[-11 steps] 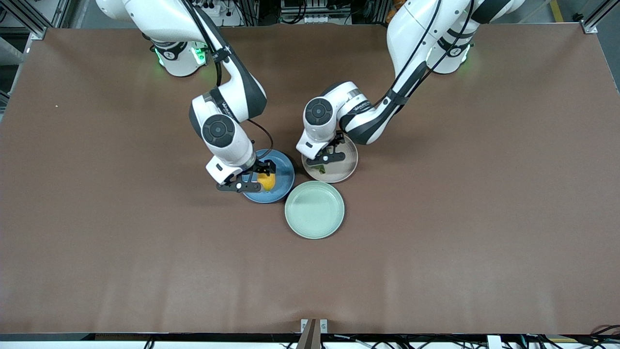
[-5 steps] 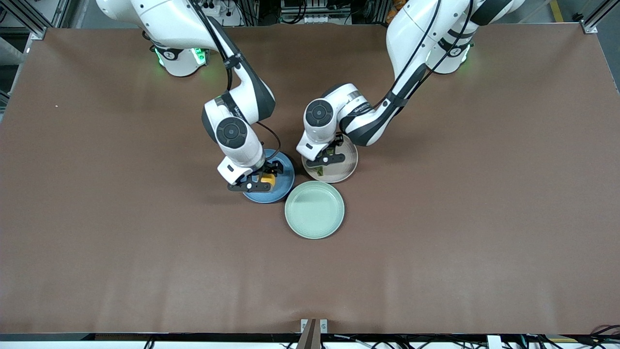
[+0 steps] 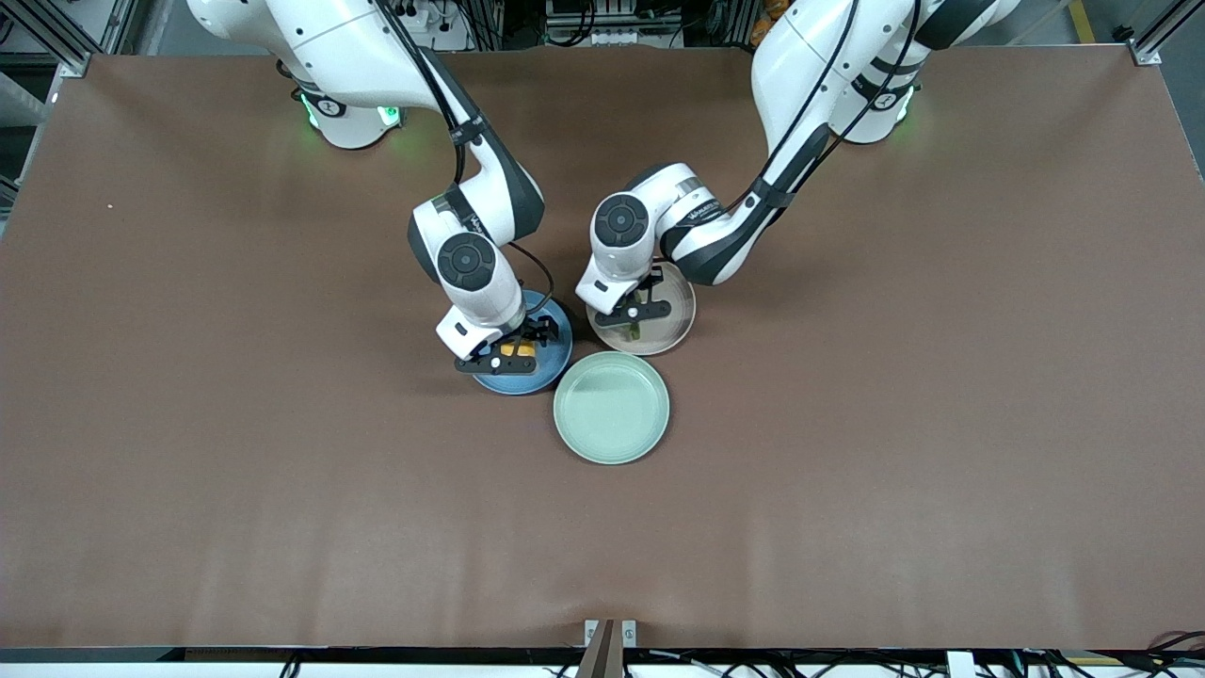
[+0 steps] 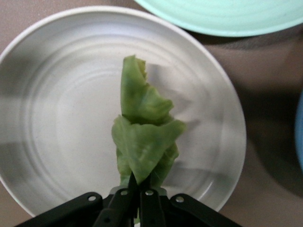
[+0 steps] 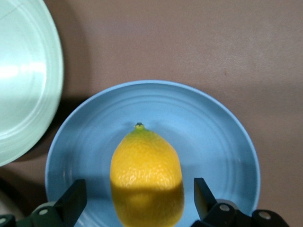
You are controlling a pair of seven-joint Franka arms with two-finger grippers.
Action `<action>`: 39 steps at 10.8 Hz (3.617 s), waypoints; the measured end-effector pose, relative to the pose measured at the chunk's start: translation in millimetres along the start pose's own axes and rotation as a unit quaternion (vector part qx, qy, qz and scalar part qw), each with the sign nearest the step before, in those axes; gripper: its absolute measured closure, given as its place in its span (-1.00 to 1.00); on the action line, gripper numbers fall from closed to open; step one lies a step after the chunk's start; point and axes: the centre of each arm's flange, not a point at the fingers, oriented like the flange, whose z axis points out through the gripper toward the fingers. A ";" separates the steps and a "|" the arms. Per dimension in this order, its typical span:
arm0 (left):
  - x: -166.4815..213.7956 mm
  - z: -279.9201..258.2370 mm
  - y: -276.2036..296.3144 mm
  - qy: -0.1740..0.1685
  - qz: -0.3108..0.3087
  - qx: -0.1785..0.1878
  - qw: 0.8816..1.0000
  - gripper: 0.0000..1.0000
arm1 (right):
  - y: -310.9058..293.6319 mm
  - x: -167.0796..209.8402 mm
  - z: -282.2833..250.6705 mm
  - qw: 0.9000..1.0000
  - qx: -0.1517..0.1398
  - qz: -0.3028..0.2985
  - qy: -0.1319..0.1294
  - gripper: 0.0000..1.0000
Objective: Pick lemon and lettuce from blue and beige plates
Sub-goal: 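Close the left gripper on lettuce while the right gripper grasps the lemon, then lift the lettuce and lemon off the plates with both grippers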
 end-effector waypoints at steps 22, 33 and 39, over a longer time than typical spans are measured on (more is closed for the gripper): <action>141.0 -133.6 -130.0 0.054 -0.021 -0.007 0.998 0.96 | -3.8 -5.0 23.5 0.999 -0.031 0.013 -0.036 -0.37; 141.8 -131.3 -133.5 0.050 -0.014 -0.003 0.999 0.96 | 30.2 46.0 -33.6 0.997 -0.036 0.035 -0.067 -0.29; 176.7 -127.7 -185.0 0.040 0.020 0.016 0.999 0.96 | 92.3 78.5 -67.4 0.996 -0.027 0.055 -0.071 -0.26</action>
